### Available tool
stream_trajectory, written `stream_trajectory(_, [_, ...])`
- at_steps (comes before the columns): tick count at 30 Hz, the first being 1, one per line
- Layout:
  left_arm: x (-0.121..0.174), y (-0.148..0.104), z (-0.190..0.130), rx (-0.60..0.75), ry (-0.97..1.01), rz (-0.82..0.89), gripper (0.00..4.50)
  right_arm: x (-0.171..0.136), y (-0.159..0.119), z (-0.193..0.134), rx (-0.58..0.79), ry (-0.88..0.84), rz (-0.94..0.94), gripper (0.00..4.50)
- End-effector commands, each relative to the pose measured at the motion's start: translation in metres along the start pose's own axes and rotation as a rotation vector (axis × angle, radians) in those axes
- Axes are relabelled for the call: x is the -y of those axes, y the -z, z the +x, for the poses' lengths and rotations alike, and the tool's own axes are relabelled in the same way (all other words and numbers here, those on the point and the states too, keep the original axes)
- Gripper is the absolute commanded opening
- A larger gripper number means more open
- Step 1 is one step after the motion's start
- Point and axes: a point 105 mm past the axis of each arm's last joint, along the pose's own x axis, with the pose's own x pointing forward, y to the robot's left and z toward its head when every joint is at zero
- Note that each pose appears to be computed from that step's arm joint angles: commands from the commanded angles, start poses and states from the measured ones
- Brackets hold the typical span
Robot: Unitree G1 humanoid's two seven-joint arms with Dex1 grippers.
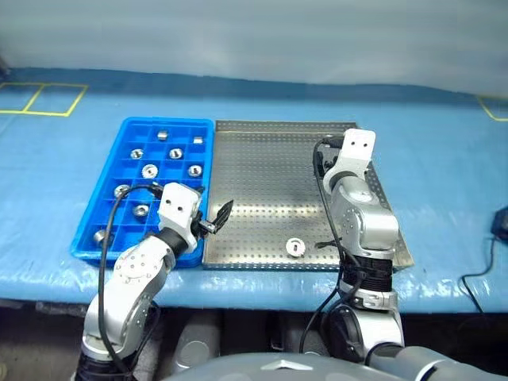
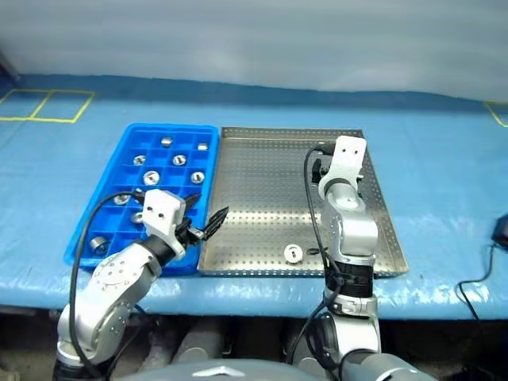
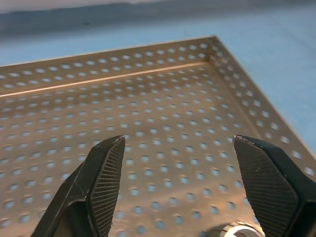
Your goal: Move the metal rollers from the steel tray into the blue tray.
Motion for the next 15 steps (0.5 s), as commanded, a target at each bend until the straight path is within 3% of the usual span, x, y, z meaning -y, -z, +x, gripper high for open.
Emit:
stream_trajectory(1, [0.004, -0.005, 0.001, 0.018, 0.031, 0.010, 3.73, 0.002, -0.007, 0.004, 0.040, 0.052, 0.046, 3.69])
stream_trajectory(10, [0.008, -0.001, 0.001, 0.004, 0.050, 0.030, 3.73, 0.003, 0.039, 0.011, -0.101, 0.073, 0.043, 3.69])
stream_trajectory(15, [0.006, 0.000, -0.001, 0.000, 0.042, 0.035, 3.73, 0.010, 0.048, 0.010, -0.125, 0.124, 0.039, 3.69])
